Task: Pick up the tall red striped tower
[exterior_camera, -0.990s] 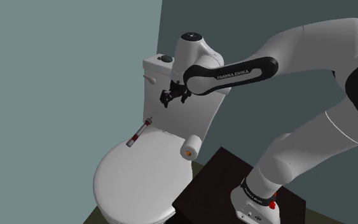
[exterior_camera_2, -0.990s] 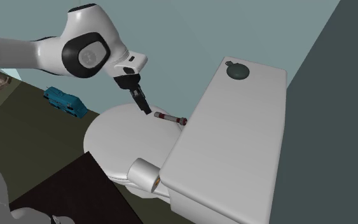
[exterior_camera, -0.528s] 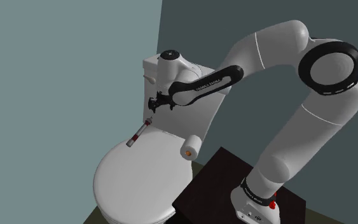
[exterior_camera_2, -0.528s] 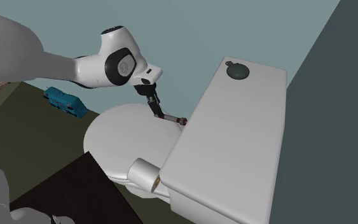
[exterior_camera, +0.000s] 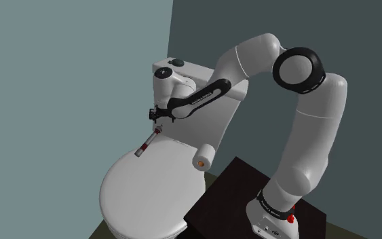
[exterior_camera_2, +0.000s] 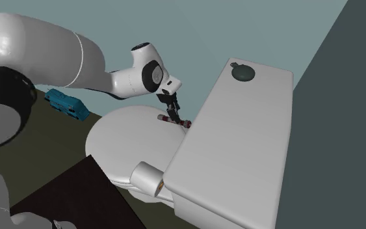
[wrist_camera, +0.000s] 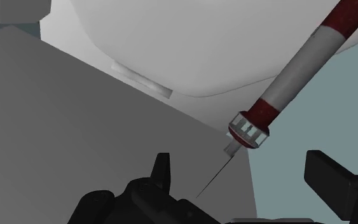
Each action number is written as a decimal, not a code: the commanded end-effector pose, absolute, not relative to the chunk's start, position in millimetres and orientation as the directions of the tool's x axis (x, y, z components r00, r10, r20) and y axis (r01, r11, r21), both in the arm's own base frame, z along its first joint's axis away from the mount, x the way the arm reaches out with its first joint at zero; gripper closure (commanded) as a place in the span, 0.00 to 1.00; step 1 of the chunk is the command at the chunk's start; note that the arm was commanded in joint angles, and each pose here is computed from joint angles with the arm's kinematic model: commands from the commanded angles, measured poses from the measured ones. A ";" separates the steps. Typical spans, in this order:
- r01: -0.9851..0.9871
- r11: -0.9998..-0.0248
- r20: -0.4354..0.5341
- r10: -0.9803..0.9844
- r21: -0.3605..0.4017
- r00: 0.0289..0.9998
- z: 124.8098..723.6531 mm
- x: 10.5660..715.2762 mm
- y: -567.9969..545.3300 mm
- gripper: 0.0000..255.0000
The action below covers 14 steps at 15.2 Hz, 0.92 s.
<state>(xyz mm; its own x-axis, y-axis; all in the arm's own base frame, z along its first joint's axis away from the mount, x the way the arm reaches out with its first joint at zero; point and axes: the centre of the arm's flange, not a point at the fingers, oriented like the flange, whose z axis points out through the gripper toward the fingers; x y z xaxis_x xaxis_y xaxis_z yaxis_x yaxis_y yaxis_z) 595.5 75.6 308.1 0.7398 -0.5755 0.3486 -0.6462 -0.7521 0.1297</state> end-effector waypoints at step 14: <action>-0.731 -0.672 0.377 -0.650 0.119 0.660 218.9 648.0 66.6 0.00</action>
